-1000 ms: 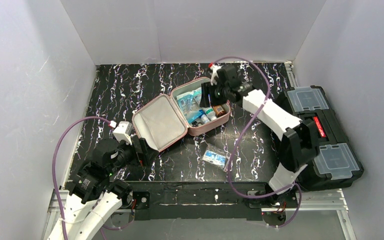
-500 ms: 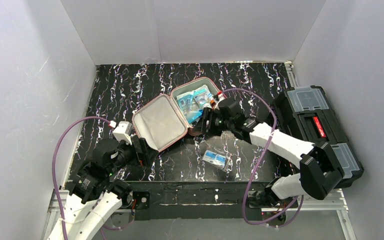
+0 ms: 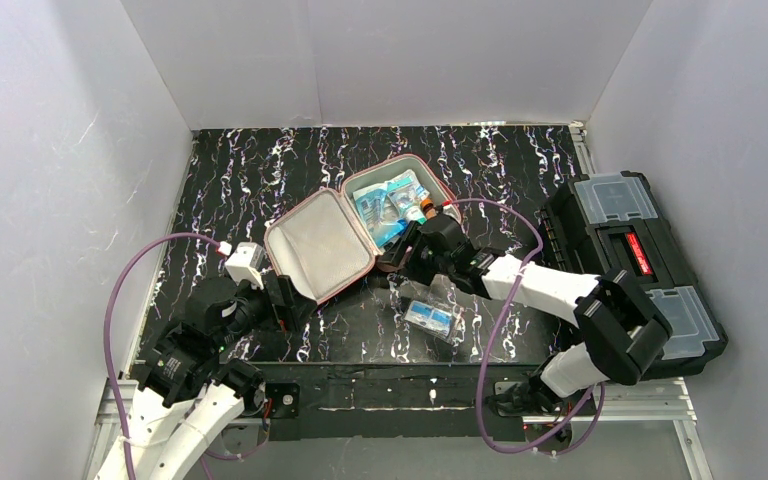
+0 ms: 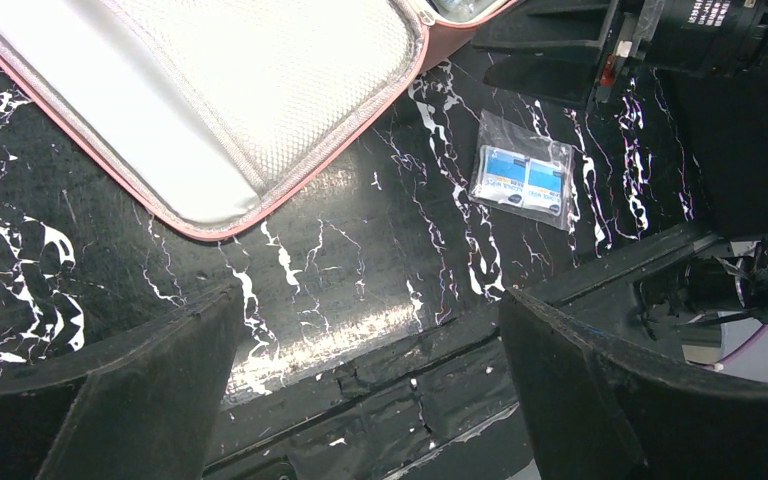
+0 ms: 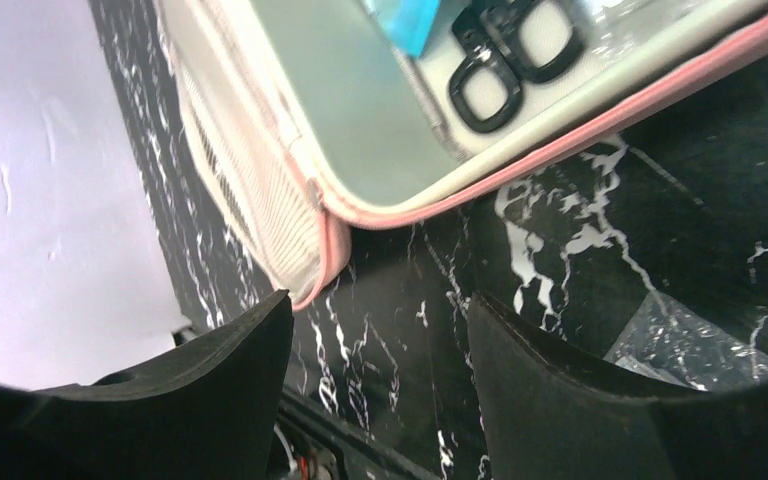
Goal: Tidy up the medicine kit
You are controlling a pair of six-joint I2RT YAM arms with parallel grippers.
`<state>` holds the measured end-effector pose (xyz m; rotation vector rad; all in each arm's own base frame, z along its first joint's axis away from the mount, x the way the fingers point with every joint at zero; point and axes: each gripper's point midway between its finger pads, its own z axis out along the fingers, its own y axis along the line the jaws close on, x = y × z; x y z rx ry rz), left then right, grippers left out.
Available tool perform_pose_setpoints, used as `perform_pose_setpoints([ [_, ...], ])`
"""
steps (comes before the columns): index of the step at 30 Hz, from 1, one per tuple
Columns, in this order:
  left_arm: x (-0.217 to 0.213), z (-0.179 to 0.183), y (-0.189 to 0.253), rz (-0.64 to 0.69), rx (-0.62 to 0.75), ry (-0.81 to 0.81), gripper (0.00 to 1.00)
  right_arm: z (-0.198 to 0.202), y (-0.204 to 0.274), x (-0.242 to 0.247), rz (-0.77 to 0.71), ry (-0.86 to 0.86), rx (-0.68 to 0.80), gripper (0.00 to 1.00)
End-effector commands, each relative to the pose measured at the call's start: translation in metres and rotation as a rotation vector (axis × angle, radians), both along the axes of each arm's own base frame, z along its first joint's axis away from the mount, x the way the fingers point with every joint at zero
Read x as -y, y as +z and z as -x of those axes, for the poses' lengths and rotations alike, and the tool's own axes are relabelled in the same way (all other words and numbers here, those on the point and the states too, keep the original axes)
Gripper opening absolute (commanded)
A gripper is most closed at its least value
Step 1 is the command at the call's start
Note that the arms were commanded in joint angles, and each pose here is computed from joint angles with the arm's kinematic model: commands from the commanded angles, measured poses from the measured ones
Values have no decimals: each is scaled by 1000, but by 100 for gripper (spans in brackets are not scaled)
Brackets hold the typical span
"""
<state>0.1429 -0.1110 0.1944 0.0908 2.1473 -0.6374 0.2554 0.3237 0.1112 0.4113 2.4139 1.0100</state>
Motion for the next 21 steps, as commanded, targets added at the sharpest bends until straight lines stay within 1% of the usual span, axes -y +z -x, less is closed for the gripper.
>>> perform_pose_setpoints([
  [1, -4, -2, -1, -16, -11, 20, 99, -28, 7, 8, -8, -174, 34, 72],
  [7, -4, -1, -1, -15, -11, 21, 99, -44, 4, 28, 80, -288, 31, 73],
  [12, -3, -1, 0, -12, -8, 17, 99, -56, -2, 43, 122, -342, 4, 73],
  [17, -3, 0, 1, -9, -3, 17, 100, -62, -10, 49, 193, -337, -31, 72],
  [21, -3, 0, 2, -7, 2, 15, 100, -65, -15, 53, 216, -324, -35, 67],
])
